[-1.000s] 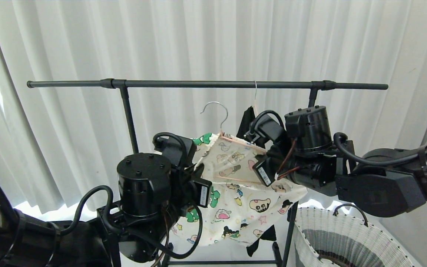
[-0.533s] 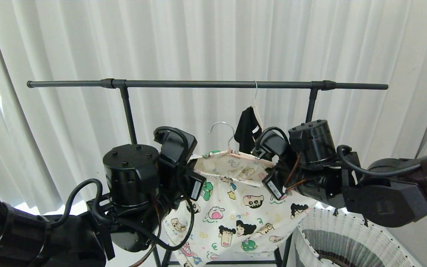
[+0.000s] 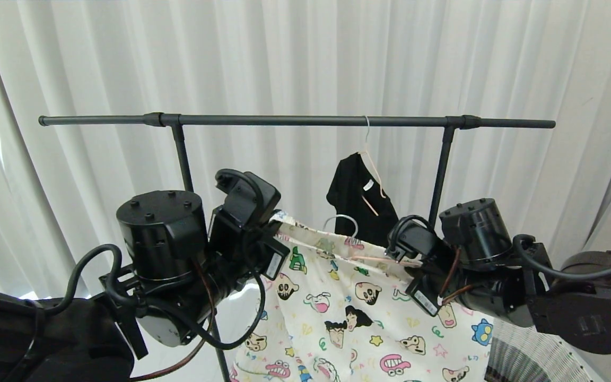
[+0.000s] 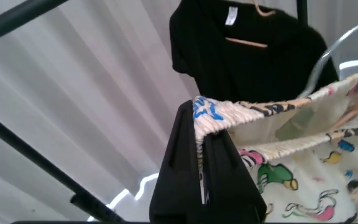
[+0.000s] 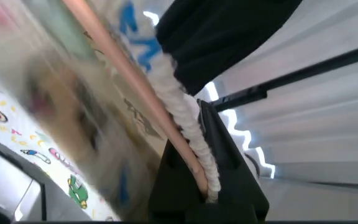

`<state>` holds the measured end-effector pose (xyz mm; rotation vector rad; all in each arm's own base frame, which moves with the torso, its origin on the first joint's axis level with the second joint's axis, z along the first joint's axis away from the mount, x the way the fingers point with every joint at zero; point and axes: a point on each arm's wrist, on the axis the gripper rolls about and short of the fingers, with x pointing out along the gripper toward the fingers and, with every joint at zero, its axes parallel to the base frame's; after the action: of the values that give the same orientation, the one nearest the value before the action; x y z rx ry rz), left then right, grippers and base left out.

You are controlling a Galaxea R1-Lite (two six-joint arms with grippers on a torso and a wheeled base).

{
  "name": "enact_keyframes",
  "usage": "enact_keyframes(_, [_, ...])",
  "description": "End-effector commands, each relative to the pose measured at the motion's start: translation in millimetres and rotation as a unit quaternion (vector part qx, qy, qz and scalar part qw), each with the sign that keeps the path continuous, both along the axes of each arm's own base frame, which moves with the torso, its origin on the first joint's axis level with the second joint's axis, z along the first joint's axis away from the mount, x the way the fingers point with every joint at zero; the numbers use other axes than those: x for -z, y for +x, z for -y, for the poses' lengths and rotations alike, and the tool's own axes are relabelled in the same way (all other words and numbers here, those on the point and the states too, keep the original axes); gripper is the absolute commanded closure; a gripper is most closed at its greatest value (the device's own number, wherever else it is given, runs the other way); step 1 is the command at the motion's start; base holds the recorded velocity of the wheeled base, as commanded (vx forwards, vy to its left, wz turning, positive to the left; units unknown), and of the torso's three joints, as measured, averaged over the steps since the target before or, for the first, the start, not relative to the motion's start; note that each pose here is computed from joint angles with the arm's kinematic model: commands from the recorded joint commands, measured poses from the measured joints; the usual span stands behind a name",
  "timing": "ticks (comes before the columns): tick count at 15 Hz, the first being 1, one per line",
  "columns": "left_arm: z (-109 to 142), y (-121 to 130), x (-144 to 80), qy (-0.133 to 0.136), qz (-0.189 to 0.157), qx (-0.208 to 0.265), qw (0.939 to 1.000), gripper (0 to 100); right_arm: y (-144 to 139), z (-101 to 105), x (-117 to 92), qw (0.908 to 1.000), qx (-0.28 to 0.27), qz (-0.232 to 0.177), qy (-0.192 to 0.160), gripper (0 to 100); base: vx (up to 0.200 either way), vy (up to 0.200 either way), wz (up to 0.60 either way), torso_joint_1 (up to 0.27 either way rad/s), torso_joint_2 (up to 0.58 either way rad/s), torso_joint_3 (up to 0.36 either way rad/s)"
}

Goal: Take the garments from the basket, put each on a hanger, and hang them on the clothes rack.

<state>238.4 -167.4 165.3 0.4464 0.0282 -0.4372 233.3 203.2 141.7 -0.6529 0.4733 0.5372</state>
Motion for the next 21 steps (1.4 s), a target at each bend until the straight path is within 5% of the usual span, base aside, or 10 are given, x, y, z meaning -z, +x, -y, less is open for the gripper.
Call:
enact_keyframes(1, [-16.9, 2.6, 0.1, 0.016, 0.004, -0.001, 0.9999, 100, -4.8, 7.4, -1.6, 1.0000, -0.002, -0.003, 0.003, 100, 0.000, 0.000, 0.00, 0.000, 0.00, 0.000])
enact_keyframes(8, [-25.2, 4.2, 17.5, 0.045, -0.019, 0.012, 0.9987, 100, -8.7, 7.1, -23.0, 0.9958, -0.047, 0.032, 0.072, 100, 0.000, 0.000, 0.00, 0.000, 0.00, 0.000])
enact_keyframes(13, [-14.0, -10.2, 8.0, -0.011, -0.030, 0.037, 0.9988, 100, -8.8, 7.1, -28.5, 0.9943, -0.047, 0.044, 0.085, 100, 0.000, 0.000, 0.00, 0.000, 0.00, 0.000])
enact_keyframes(14, [-11.3, -18.6, 2.6, -0.027, -0.038, 0.054, 0.9975, 0, -8.7, 7.1, -28.6, 0.9943, -0.047, 0.044, 0.085, 100, 0.000, 0.000, 0.00, 0.000, 0.00, 0.000])
enact_keyframes(17, [-15.2, -33.4, -3.1, -0.028, -0.071, 0.078, 0.9940, 0, -8.8, 7.1, -29.5, 0.9941, -0.047, 0.046, 0.086, 100, 0.000, 0.000, 0.00, 0.000, 0.00, 0.000])
enact_keyframes(21, [-17.4, -36.9, -8.3, -0.035, -0.064, 0.085, 0.9937, 0, -9.0, 9.2, -33.5, 0.9935, -0.044, 0.050, 0.093, 100, 0.000, 0.000, 0.00, 0.000, 0.00, 0.000])
